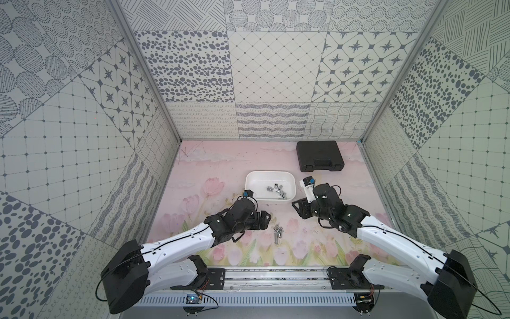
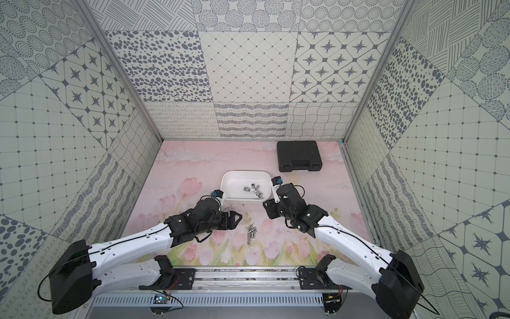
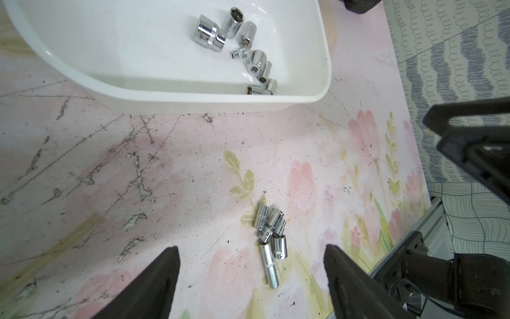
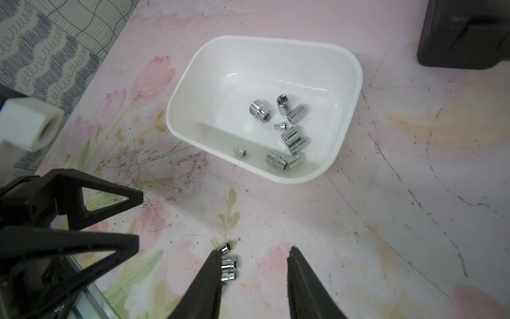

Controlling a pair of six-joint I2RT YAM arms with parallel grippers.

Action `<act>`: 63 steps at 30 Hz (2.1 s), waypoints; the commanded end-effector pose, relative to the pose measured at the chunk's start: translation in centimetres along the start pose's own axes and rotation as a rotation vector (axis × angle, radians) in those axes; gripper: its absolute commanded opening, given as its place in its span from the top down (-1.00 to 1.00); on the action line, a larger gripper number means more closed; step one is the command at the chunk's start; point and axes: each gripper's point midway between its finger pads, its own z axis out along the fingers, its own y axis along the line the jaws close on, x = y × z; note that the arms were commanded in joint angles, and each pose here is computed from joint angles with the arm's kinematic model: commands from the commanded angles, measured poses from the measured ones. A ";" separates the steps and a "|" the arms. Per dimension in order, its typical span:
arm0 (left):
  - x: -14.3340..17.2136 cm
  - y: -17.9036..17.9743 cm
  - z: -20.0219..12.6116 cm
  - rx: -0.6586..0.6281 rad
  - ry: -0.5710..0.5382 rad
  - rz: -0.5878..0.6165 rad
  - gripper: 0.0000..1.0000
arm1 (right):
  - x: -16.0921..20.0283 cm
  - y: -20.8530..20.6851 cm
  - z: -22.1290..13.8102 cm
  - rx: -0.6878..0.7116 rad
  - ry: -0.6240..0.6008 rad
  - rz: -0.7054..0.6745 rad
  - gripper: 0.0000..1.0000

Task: Put the socket on the desktop into the storage box
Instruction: Pick up the socket head from the center of the board.

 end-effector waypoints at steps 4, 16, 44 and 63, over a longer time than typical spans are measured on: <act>-0.2 -1.1 0.3 0.040 -0.002 0.008 -0.73 | 3.2 0.2 0.4 -0.037 0.008 0.008 0.13; -0.1 -1.4 0.2 0.054 0.009 0.011 -0.72 | 7.4 4.3 3.8 -0.009 0.154 -0.201 0.12; -0.3 -0.8 0.1 0.022 -0.008 0.013 -0.72 | 10.0 5.4 6.3 -0.036 0.253 -0.240 0.13; -0.5 -0.7 -0.1 0.020 -0.018 0.012 -0.72 | 10.6 6.3 7.6 0.007 0.273 -0.280 0.14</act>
